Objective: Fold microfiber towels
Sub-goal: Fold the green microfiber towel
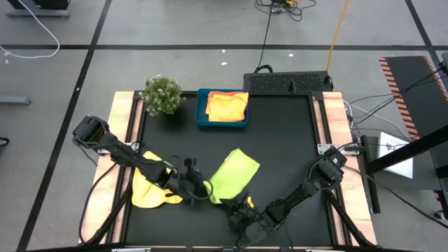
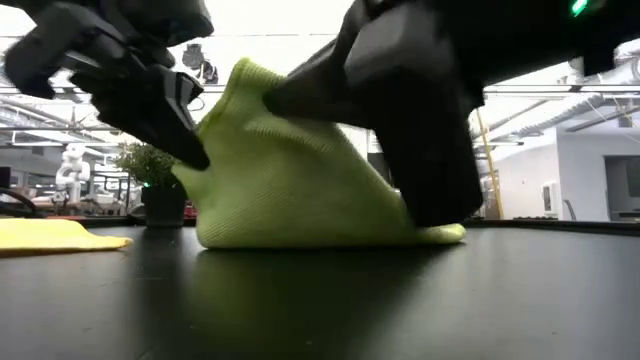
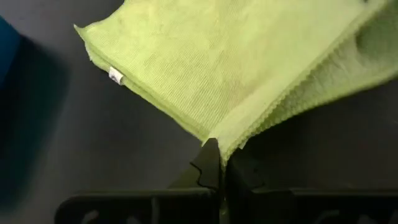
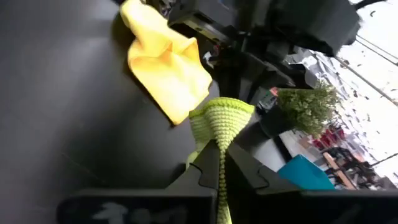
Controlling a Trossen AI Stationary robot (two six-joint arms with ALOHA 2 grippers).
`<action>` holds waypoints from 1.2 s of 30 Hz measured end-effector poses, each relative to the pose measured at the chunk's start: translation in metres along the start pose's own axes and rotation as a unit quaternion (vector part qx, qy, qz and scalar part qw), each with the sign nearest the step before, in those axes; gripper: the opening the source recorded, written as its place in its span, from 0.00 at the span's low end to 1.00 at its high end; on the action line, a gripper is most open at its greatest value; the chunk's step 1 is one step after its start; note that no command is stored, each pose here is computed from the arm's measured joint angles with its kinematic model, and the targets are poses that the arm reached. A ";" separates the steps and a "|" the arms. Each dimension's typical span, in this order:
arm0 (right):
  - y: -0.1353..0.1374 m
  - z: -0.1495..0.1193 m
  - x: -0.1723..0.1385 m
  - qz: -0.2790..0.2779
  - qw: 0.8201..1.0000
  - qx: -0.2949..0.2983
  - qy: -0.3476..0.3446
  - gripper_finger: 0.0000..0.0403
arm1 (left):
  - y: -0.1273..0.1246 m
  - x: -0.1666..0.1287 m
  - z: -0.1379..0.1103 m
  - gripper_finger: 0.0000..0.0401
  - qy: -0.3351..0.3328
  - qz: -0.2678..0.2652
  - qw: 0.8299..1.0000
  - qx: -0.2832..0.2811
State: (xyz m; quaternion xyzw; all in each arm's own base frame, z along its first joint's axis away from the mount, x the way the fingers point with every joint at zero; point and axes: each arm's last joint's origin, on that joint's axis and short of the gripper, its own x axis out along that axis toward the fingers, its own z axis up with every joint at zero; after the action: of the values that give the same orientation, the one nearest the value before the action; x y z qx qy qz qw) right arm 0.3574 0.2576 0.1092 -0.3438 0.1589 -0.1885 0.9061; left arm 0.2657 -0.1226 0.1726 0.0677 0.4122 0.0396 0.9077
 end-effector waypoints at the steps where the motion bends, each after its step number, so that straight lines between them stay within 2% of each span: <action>1: 0.000 0.002 -0.002 0.002 1.000 0.005 -0.003 0.01 | -0.003 -0.001 -0.001 0.02 0.000 -0.003 1.000 0.004; 3: 0.001 0.003 -0.005 0.014 1.000 0.014 -0.006 0.00 | -0.009 -0.004 -0.002 0.02 -0.003 -0.011 1.000 0.008; 9: 0.012 -0.004 -0.014 0.126 0.992 0.032 -0.004 0.00 | -0.040 -0.019 -0.006 0.01 -0.031 -0.085 0.996 0.027; 11: 0.014 -0.004 -0.017 0.140 0.989 0.050 -0.004 0.00 | -0.049 -0.024 -0.008 0.01 -0.042 -0.101 0.993 0.035; 14: 0.015 0.000 -0.026 0.142 0.988 0.056 -0.012 0.00 | -0.057 -0.029 -0.007 0.01 -0.059 -0.116 0.990 0.055; 18: 0.010 0.008 -0.037 0.102 0.992 0.068 -0.012 0.00 | -0.060 -0.033 0.001 0.01 -0.074 -0.119 0.988 0.072; 23: 0.004 0.002 -0.044 0.051 0.995 0.086 0.010 0.00 | -0.043 -0.024 0.011 0.01 -0.077 -0.091 0.989 0.088; 28: -0.004 -0.027 -0.042 0.017 0.989 0.140 0.039 0.00 | -0.012 -0.008 0.021 0.01 -0.064 -0.054 0.994 0.075; 32: -0.019 -0.052 -0.045 -0.019 0.976 0.210 0.049 0.00 | 0.009 0.002 0.028 0.02 -0.059 -0.042 0.994 0.079; 36: -0.035 -0.073 -0.045 -0.027 0.957 0.282 0.057 0.00 | 0.030 0.012 0.032 0.01 -0.052 -0.049 0.994 0.088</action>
State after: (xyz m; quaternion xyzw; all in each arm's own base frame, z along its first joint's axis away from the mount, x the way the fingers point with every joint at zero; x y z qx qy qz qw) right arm 0.2789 0.2124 0.0882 -0.0675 0.1416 -0.2694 0.9502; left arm 0.2970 -0.0941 0.1889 0.1290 0.3691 -0.0452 0.9193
